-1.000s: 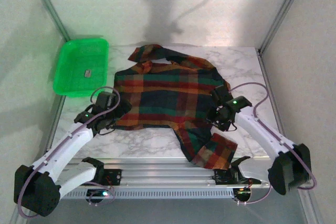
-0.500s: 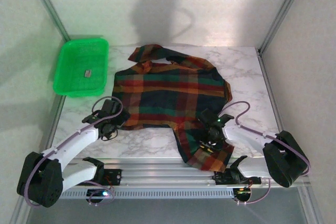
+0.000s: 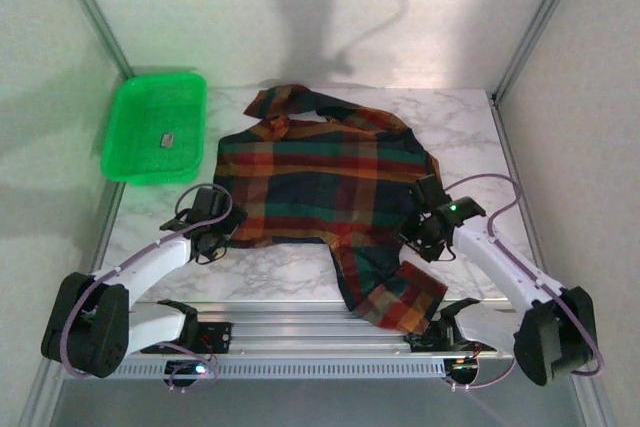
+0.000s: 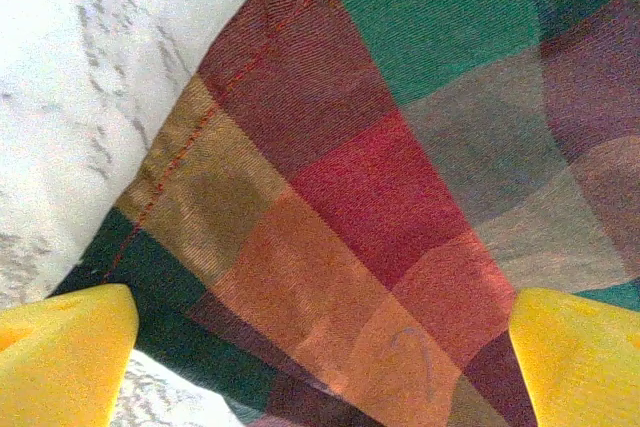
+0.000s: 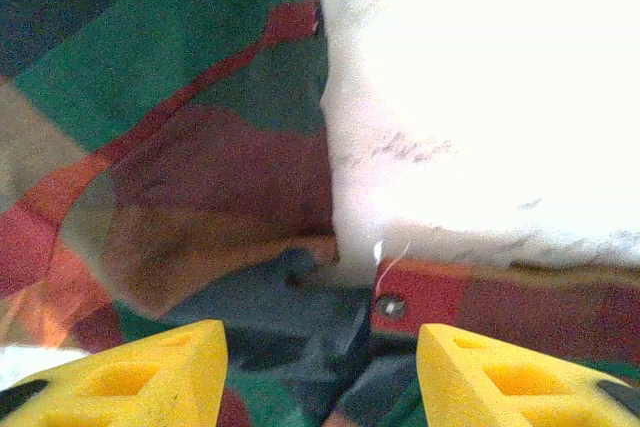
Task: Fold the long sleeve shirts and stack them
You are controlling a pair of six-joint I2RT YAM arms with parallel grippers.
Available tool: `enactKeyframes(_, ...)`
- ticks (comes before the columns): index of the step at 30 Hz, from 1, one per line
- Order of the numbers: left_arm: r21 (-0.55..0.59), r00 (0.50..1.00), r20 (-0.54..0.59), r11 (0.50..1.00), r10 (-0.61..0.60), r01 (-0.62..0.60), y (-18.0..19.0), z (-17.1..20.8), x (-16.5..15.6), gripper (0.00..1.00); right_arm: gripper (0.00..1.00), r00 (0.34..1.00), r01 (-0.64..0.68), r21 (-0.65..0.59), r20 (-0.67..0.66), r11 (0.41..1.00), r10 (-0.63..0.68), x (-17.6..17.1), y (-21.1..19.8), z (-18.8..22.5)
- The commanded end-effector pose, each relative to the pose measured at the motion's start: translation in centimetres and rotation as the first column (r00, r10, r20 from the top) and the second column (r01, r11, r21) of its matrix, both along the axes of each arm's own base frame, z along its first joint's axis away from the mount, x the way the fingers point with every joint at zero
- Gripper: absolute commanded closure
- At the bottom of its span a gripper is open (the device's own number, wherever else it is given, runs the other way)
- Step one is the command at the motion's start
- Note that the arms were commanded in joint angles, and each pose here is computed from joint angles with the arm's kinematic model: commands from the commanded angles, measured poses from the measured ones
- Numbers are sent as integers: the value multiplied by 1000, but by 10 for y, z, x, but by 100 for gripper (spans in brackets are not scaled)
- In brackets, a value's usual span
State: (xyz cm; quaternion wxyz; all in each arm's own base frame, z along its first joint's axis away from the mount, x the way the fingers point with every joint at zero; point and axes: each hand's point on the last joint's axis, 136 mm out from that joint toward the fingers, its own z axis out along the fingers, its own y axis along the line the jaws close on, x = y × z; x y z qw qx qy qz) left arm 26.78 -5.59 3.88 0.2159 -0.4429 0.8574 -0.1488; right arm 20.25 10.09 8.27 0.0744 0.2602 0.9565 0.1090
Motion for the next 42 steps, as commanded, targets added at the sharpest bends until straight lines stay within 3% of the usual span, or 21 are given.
enactKeyframes(1, -36, 1000, 5, 999, 0, 0, 0, -1, 1, 7, 49, 995, -99, 11, 18, 995, 99, 16, 6, -17)
enactKeyframes(6, -74, 998, 54, 996, 45, -41, 14, 8, 3, 8, 51, 995, -87, 77, 64, 993, 82, 33, 21, -24)
enactKeyframes(15, -113, 1000, 4, 993, 29, -29, 19, 2, 4, 15, 56, 998, -70, 70, -2, 995, 70, 21, 18, -48)
enactKeyframes(23, -78, 998, -52, 997, 18, -22, 24, 4, -27, 17, 56, 997, -76, 70, -9, 995, 76, 15, 16, -46)
enactKeyframes(33, -71, 994, -106, 997, -10, 2, 22, -6, -34, 22, 56, 995, -95, 92, -22, 991, 97, 9, 19, -45)
enactKeyframes(35, -63, 994, -108, 998, -11, 4, 23, -8, -32, 25, 56, 995, -94, 96, -20, 991, 96, 9, 20, -45)
enactKeyframes(42, -85, 998, -58, 996, -8, 4, 17, -11, -9, 54, 55, 994, -107, 117, -21, 987, 111, 9, 27, -46)
